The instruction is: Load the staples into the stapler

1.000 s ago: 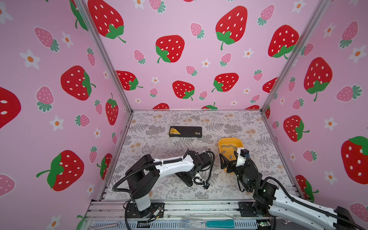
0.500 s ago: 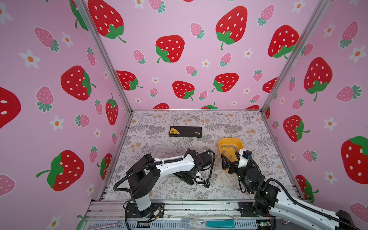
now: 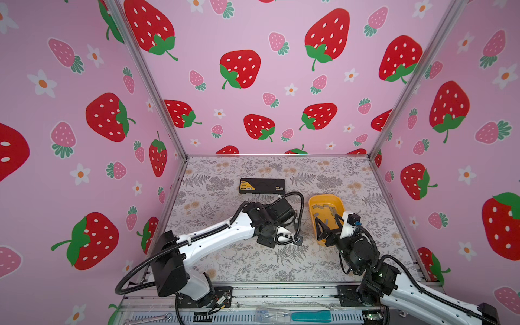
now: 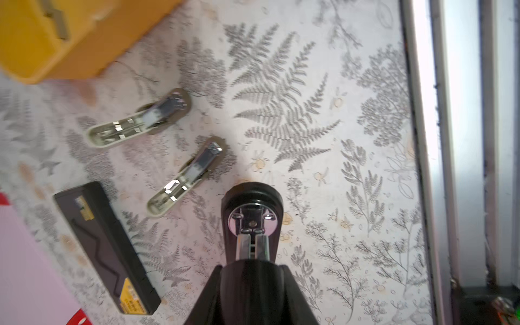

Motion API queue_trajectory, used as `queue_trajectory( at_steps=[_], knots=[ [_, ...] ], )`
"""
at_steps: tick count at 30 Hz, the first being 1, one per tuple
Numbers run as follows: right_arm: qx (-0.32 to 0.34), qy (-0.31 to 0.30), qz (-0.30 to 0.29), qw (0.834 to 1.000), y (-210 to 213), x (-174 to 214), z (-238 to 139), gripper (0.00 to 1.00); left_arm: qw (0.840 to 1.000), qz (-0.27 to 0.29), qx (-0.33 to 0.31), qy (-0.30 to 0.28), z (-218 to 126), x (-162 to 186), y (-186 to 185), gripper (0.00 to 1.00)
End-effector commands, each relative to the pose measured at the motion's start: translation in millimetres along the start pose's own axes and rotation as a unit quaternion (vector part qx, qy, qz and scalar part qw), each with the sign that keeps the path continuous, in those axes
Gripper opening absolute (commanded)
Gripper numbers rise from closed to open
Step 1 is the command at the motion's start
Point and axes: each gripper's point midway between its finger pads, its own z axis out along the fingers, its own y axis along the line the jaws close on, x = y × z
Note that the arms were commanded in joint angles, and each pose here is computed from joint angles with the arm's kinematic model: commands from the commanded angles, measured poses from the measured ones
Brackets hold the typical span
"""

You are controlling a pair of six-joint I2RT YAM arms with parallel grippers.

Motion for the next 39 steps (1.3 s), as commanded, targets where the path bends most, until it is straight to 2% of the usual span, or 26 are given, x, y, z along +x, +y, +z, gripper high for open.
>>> queue_trajectory(
  at_steps=[1,5,8,11,17,22,37,39],
  knots=[
    [-0.047,0.0,0.001,0.999,16,-2,-1,0.99,0.99,-0.049,-0.127,-0.028,-23,-5,43,0.0],
    [-0.142,0.018,0.0,0.99,55,3,0,0.92,0.987,-0.061,-0.149,-0.029,-30,-14,51,0.0],
    [-0.165,0.039,-0.001,0.986,69,11,6,0.78,0.987,-0.066,-0.147,-0.023,-30,-18,51,0.0],
    [-0.18,0.059,-0.002,0.982,79,20,12,0.72,0.987,-0.06,-0.147,-0.026,-27,-19,49,0.0],
    [-0.206,0.076,0.015,0.976,92,27,16,0.7,0.984,-0.064,-0.161,-0.048,-35,-27,50,0.0],
    [-0.234,0.081,0.024,0.969,103,28,13,0.68,0.983,-0.047,-0.171,-0.049,-35,-29,46,0.0],
    [-0.218,0.109,0.033,0.969,106,41,25,0.64,0.98,-0.033,-0.182,-0.075,-41,-44,40,0.0],
    [-0.203,0.124,0.033,0.971,102,52,31,0.63,0.979,-0.028,-0.186,-0.081,-43,-45,39,0.0]
  ],
)
